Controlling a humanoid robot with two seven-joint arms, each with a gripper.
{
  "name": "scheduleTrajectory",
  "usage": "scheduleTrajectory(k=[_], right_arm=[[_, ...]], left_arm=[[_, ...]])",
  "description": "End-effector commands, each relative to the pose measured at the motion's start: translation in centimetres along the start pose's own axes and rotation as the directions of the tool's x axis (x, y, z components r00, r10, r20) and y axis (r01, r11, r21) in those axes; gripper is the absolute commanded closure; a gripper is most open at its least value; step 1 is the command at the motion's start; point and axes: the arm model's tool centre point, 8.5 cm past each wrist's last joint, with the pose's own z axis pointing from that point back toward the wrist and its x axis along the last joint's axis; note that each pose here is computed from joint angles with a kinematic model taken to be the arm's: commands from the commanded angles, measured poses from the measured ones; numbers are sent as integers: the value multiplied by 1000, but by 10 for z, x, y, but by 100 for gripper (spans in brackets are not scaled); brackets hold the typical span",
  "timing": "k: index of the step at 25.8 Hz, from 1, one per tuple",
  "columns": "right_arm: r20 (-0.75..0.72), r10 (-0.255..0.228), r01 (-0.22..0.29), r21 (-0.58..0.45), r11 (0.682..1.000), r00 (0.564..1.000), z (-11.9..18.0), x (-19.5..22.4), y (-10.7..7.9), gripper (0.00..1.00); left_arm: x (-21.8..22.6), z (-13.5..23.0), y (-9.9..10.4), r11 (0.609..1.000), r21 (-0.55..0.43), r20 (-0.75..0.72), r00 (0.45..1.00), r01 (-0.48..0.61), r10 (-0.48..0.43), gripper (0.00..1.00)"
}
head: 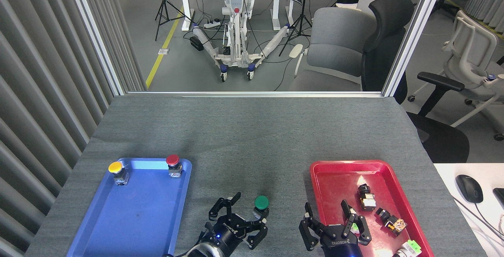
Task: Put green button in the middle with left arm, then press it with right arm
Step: 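Release the green button and withdraw the left gripper to the blue tray, then move the right gripper over the green button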
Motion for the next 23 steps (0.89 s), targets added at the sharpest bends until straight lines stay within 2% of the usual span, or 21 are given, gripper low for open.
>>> scheduleTrajectory(k=[1,3,6,8,10,14,18,23], right_arm=[[20,-4,4,-9,1000,1000,-5,9,-3,1],[37,-5,6,-10,1000,999,-8,15,-4,4],[63,-10,12,-29,1000,998,-15,27,-10,23],[92,-13,15,-22,1000,996,-19,42,-7,42],[114,-23,25,-16,1000,993,-21,56,-6,56],[136,2,-1,-8,1000,991,-30,76,-2,80],[160,24,-25,6,1000,987,-40,92,2,95],[167,16,-28,69,997,986,-55,108,2,98]], left_arm=[[-43,43,11,998,61,-118,993,1,6,0],[-73,80,10,998,68,-197,980,7,7,0],[-120,141,12,997,74,-339,941,26,0,0],[-143,172,10,997,65,-430,903,31,-1,0],[-160,186,13,997,62,-479,878,38,-4,0],[-173,199,12,999,37,-520,854,27,-4,0],[-174,199,12,999,37,-522,853,25,-2,0],[-174,200,11,999,32,-523,853,22,-2,0]])
